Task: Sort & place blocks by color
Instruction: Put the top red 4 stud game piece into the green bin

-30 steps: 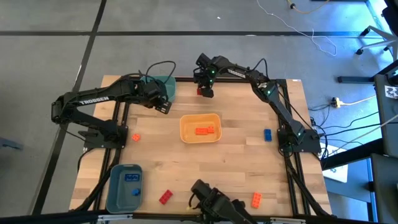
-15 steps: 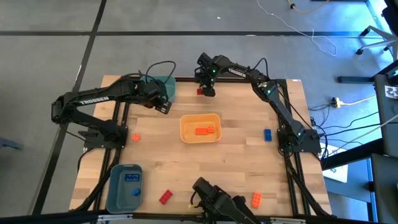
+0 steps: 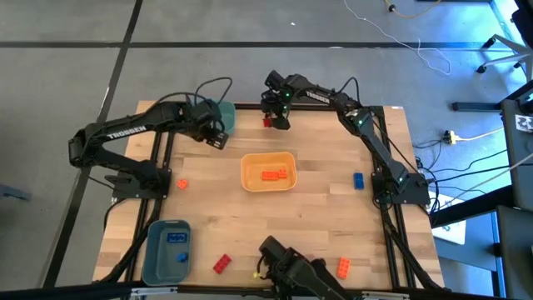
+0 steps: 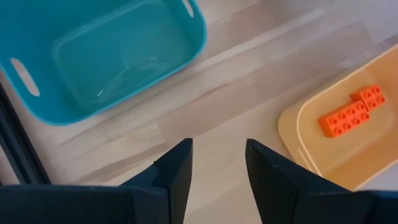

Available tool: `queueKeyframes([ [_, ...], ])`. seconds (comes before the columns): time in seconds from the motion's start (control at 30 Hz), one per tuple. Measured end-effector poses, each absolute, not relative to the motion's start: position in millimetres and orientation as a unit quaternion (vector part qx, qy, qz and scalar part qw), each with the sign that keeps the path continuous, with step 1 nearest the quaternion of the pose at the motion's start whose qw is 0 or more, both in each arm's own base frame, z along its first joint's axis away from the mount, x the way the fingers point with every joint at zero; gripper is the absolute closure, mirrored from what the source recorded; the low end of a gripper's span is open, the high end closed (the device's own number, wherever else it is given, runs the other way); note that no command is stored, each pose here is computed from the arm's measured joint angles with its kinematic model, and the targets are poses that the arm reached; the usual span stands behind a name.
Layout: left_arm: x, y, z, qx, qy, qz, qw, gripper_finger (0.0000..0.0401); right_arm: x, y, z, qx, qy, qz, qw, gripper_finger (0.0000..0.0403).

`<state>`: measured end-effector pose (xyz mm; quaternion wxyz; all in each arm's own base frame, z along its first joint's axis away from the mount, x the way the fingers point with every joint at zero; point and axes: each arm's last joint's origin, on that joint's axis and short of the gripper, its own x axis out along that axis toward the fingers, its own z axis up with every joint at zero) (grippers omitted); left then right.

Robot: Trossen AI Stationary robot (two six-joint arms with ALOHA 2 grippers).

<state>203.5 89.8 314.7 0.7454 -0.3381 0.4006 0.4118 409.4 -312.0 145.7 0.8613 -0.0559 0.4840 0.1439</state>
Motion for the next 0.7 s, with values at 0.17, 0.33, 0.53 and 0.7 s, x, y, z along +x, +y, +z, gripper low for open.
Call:
queueKeyframes([
  [0.17,202,94,315,-0.342,0.398,0.418,0.742,0.026,408,-318,143,-0.049,0.466,0.147,0.871,0.0162],
  [0.33,201,94,315,-0.343,0.397,0.42,0.741,0.026,408,-318,141,-0.044,0.463,0.152,0.872,0.0162],
  [0.53,201,94,315,-0.343,0.397,0.42,0.741,0.026,407,-319,141,-0.038,0.458,0.153,0.875,0.0162],
  [0.7,201,94,315,-0.343,0.397,0.42,0.741,0.026,403,-322,134,-0.004,0.458,0.151,0.876,0.0162],
])
